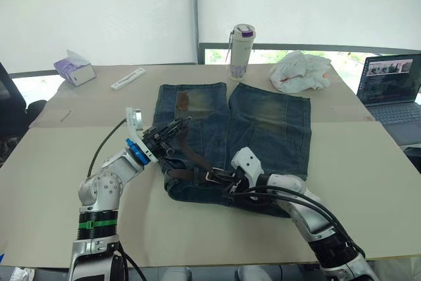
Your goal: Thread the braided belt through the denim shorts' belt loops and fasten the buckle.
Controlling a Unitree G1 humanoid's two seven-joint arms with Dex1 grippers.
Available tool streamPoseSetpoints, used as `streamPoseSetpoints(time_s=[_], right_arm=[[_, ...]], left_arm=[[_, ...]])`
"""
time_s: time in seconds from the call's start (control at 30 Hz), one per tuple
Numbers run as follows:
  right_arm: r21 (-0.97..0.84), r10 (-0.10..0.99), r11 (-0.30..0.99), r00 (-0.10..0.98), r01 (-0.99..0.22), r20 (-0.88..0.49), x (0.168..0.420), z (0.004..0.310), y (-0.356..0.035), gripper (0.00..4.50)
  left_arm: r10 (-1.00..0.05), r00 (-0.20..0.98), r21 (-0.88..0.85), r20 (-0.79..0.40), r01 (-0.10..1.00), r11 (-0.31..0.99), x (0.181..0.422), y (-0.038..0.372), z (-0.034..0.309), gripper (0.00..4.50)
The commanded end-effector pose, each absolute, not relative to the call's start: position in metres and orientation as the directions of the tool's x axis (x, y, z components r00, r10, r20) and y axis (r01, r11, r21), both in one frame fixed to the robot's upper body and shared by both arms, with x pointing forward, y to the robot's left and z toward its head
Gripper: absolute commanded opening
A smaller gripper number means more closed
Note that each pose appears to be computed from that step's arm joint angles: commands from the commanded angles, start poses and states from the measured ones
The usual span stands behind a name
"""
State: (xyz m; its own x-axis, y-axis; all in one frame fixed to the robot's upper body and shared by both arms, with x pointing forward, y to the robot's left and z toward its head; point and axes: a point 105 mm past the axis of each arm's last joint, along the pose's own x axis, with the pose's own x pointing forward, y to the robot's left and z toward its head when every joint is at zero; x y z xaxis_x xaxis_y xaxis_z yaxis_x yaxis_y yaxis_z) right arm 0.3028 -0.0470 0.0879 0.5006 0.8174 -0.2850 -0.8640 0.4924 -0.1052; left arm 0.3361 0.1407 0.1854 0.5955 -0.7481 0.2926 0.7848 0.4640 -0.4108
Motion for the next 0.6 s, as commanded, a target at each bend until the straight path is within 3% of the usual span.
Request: streamPoseSetpoints(time_s=[0.03,0.6], right_arm=[[-0.124,0.820,0.490,0.504,-0.863,-0.272,0.305,0.091,-0.044,0.03],[-0.165,0.825,0.424,0.455,-0.890,-0.335,0.298,0.078,-0.031,0.03]], left_arm=[[-0.738,0.582,-0.353,0.342,0.807,0.473,0.331,0.153,0.208,0.00],[-0.736,0.607,-0.344,0.299,0.788,0.510,0.337,0.161,0.199,0.00]])
